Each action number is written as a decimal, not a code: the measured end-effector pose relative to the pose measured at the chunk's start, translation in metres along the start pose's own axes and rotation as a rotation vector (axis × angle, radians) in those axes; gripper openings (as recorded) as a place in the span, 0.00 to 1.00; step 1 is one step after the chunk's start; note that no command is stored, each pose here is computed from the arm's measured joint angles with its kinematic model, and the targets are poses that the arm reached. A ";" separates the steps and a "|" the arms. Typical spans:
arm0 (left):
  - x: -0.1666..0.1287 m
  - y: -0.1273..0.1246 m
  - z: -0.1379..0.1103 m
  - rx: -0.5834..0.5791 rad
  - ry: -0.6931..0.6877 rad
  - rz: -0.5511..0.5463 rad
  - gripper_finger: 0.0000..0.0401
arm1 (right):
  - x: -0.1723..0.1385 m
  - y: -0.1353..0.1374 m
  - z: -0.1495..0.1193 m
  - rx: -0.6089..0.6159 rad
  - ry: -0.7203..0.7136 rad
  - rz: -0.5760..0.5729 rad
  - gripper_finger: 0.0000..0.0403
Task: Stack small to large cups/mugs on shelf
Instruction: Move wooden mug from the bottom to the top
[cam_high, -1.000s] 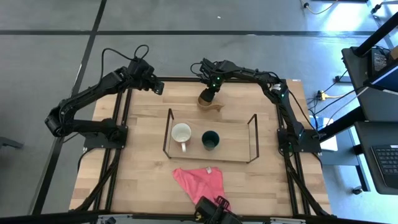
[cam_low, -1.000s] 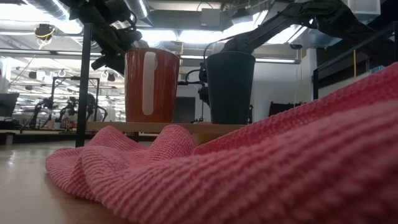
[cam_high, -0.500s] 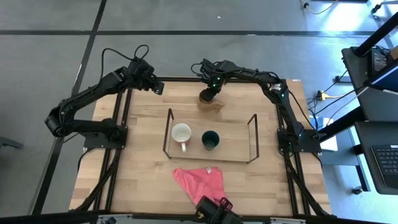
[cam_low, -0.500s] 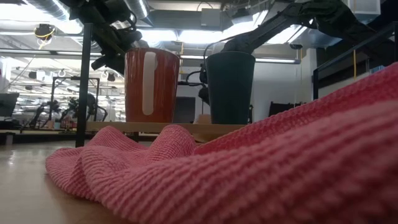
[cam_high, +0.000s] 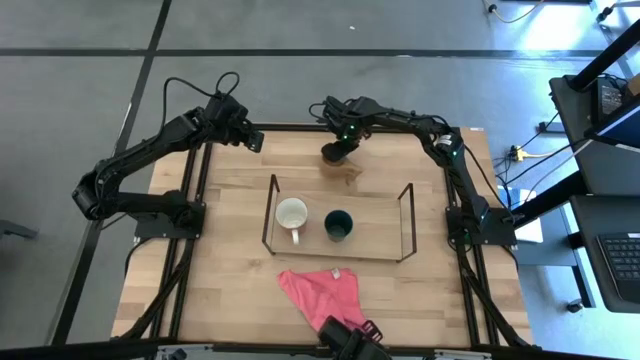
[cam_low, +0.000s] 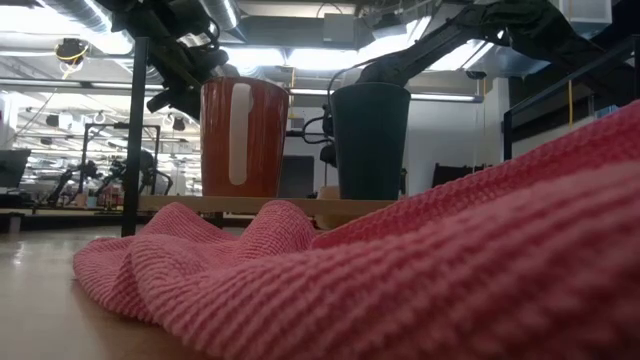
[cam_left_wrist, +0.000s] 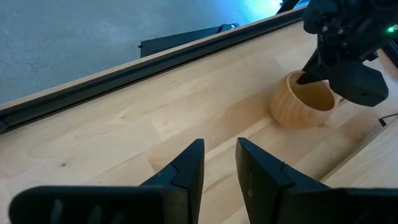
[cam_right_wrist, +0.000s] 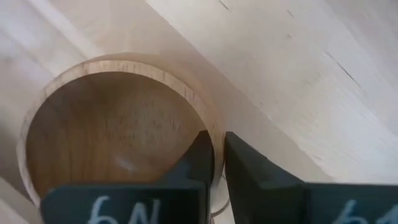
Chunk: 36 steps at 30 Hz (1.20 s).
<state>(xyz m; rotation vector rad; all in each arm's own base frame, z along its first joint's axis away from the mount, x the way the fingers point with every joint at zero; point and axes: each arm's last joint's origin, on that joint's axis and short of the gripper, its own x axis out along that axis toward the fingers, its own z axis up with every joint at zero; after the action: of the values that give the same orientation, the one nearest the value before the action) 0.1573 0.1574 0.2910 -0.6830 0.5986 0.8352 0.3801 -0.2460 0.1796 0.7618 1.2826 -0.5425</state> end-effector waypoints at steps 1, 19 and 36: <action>0.000 0.000 0.000 0.000 0.000 0.000 0.22 | 0.000 0.000 0.000 0.007 0.002 -0.010 0.06; 0.000 0.002 0.001 0.258 -0.015 0.057 0.22 | -0.085 0.003 -0.035 0.264 -0.057 -0.209 0.07; 0.000 0.001 0.001 0.258 -0.017 0.055 0.22 | -0.124 0.073 -0.111 0.531 0.012 -0.313 0.07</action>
<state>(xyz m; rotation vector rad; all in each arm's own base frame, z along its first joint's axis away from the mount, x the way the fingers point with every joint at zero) 0.1565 0.1585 0.2911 -0.4258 0.6981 0.7974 0.3359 -0.1208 0.3036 1.0036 1.2898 -1.1628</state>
